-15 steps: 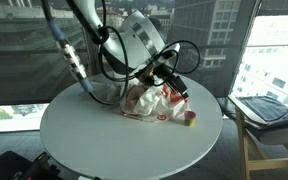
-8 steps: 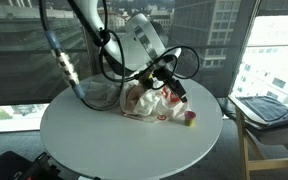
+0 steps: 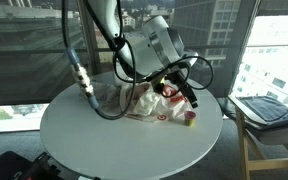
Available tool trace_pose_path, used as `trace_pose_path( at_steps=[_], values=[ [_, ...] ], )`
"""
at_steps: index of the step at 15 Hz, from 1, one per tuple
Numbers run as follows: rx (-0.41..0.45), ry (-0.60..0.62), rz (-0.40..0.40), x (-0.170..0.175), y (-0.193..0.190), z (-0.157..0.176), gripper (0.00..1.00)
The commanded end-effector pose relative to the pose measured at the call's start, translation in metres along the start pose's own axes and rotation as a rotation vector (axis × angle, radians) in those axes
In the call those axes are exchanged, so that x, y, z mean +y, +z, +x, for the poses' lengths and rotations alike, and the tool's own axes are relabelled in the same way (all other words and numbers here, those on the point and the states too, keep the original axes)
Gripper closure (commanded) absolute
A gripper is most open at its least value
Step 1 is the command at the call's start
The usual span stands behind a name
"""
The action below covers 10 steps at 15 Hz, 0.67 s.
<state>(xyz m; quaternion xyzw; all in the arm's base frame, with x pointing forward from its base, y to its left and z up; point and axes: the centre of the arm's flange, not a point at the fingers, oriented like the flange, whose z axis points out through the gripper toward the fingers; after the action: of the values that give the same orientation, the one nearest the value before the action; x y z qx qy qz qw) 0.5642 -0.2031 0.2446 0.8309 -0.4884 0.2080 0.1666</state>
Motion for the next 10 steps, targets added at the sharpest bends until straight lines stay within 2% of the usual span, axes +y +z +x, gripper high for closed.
trace_pose_path(
  at_steps=[1, 10],
  values=[
    [0.018, 0.043, 0.023, -0.023, 0.032, 0.007, 0.00],
    [-0.034, 0.133, -0.032, -0.034, 0.092, 0.005, 0.00]
  ],
)
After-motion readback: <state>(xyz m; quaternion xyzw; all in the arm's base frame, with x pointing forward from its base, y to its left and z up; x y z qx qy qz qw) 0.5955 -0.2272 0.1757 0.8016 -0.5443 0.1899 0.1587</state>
